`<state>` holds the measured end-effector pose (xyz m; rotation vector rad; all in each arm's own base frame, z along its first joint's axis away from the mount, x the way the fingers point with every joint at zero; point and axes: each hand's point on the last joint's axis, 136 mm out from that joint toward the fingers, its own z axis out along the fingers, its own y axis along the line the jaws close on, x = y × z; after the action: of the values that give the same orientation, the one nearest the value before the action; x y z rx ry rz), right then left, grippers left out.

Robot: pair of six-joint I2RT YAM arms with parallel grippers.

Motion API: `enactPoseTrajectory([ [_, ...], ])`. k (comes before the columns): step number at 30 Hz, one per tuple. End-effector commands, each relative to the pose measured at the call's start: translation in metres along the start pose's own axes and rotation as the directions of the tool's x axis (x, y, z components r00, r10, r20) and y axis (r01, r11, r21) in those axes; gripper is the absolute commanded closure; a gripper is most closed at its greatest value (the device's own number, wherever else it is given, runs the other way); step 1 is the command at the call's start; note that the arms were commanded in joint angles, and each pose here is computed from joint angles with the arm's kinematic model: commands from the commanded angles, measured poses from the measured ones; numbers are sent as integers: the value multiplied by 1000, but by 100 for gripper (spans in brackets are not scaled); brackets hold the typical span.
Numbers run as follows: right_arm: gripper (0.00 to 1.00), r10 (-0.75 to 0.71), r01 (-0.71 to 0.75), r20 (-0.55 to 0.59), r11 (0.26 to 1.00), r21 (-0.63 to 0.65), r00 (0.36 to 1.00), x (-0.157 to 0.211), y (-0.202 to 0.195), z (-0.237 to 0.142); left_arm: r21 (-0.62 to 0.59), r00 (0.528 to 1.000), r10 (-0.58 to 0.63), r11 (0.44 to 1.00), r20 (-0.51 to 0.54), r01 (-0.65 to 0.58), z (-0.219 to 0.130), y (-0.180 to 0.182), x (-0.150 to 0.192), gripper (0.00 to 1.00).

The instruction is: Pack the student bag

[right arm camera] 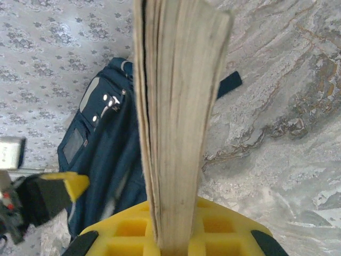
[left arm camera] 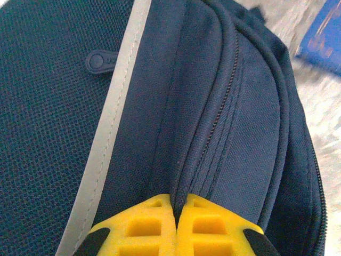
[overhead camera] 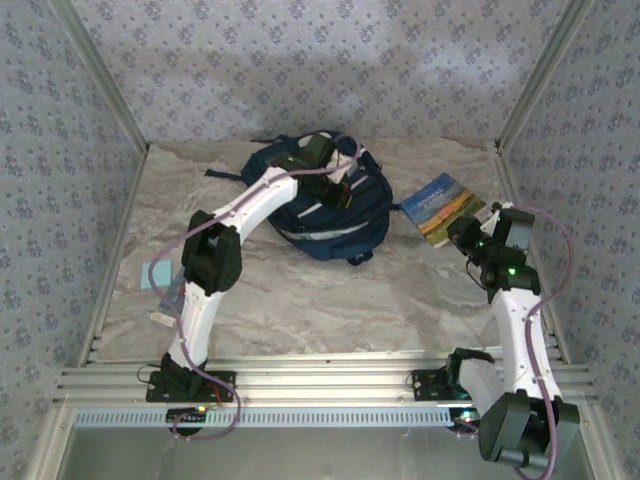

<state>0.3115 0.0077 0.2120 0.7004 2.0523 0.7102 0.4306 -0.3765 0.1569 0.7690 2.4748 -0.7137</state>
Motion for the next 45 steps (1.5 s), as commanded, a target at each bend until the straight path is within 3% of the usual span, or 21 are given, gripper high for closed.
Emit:
enactPoseTrajectory([
  [1, 100, -54, 58, 63, 996, -60, 997, -16, 22, -13, 161, 987, -16, 987, 163, -10, -72, -42, -58, 100],
  [8, 100, -67, 73, 50, 989, -126, 997, -10, 40, -13, 250, 973, -67, 968, 222, 9, -109, -51, -94, 100],
  [15, 100, -64, 74, 57, 979, -191, 996, -14, 64, -21, 389, 957, -166, 919, 238, 62, -118, -60, -114, 100],
  [24, 100, -37, 36, 4, 959, -281, 999, 17, 100, -5, 432, 943, -224, 896, 247, 100, -113, -54, -126, 100],
  [34, 100, 51, -87, -131, 956, -280, 990, 65, 103, 59, 485, 946, -248, 866, 210, 119, -109, -63, -125, 100],
  [45, 100, 29, -41, -39, 934, -355, 999, 65, 146, 112, 499, 953, -237, 859, 191, 114, -103, -74, -120, 100],
])
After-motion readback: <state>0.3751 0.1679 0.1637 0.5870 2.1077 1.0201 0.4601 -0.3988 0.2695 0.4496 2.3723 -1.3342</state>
